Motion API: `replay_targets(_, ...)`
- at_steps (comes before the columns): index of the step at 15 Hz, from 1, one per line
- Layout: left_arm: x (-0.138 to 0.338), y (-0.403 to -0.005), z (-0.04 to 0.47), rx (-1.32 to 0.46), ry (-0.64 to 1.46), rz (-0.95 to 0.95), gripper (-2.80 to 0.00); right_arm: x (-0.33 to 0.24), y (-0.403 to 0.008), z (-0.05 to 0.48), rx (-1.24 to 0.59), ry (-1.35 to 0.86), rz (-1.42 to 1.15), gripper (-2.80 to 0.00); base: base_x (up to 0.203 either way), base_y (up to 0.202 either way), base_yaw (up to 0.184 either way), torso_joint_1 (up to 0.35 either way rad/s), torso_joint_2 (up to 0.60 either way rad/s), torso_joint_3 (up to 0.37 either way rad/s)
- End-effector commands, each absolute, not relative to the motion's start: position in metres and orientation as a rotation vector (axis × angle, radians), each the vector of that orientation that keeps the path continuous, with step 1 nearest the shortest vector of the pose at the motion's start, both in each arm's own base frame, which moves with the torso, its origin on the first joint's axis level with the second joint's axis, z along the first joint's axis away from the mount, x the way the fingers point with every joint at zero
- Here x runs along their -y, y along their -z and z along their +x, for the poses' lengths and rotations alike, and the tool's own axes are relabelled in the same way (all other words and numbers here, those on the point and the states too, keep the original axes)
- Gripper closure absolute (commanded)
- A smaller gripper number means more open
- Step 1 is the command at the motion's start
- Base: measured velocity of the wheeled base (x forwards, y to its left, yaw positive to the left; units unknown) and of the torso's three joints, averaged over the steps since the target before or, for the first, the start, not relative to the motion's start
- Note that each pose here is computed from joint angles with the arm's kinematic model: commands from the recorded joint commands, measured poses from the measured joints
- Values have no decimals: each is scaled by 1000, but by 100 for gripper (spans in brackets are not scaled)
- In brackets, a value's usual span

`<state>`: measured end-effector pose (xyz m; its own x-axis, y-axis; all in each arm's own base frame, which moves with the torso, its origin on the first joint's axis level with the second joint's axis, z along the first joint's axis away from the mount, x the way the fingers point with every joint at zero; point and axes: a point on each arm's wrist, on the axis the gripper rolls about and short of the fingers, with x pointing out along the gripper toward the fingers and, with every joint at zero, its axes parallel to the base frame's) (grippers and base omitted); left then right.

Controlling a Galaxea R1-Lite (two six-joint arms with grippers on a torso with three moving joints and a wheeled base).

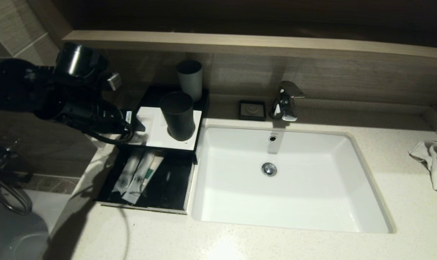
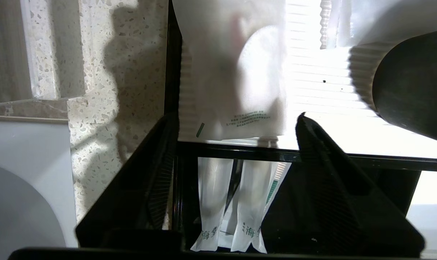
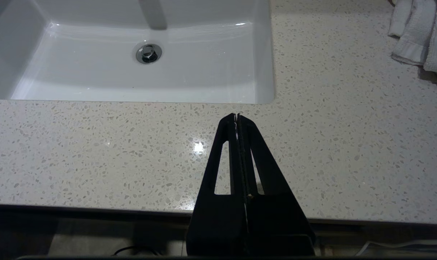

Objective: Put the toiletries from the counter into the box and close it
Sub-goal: Pick up the bathroom toiletry

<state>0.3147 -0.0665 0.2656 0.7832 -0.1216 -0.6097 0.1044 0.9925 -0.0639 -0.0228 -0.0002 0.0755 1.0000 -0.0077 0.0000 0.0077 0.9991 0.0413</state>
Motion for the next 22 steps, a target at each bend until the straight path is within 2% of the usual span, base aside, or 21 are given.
replay_targets(1, 68, -260, 320, -676, 119, -23, -280, 0, -75, -23, 0, 8, 41, 0, 0, 0, 0, 0, 0, 0)
replay_targets(22, 70, -252, 332, -695, 113, -19, -280, 0, -75, -23, 0, 8, 41, 0, 0, 0, 0, 0, 0, 0)
